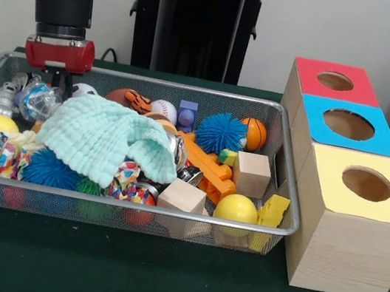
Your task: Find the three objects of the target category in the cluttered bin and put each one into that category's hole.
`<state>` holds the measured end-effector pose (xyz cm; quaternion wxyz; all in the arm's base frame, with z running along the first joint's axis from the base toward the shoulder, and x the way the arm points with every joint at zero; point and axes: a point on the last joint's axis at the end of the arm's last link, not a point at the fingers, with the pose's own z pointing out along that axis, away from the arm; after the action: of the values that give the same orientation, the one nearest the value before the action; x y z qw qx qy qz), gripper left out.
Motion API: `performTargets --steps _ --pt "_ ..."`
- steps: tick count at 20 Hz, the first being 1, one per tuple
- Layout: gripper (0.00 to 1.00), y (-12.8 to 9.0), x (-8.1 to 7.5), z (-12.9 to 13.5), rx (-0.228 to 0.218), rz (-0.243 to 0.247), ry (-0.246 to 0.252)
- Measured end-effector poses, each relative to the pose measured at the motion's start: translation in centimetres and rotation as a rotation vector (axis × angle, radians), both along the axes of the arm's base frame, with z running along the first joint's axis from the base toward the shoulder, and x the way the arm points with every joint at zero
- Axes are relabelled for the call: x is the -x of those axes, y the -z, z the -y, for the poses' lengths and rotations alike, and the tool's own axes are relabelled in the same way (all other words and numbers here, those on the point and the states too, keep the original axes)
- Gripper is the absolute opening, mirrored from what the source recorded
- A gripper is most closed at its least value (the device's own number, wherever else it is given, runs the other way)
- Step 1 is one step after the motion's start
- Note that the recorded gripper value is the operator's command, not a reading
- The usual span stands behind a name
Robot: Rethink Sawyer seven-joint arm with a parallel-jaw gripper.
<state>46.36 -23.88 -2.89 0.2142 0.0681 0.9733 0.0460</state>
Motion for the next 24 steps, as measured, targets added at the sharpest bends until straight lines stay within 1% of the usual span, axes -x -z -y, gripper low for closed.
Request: performTargets --steps 9,13,14,16,20,21,24 --pt "0.0 -0.2 0.9 0.0 -0.01 -0.009 0.007" --pt "0.0 -1.2 1.7 -0.2 -0.01 -0.014 0.008" --pt "0.0 -1.7 1.8 -0.2 -0.009 -0.014 0.011" --pt "0.0 -3.2 2.1 -0.3 -0.007 -0.011 0.019" --pt "0.0 -5.3 2.0 -0.5 -0.004 -0.003 0.03" --pt "0.0 -6.3 1.8 -0.7 -0.003 0.002 0.037" --pt "0.0 -7.1 1.5 -0.8 -0.002 0.007 0.043"
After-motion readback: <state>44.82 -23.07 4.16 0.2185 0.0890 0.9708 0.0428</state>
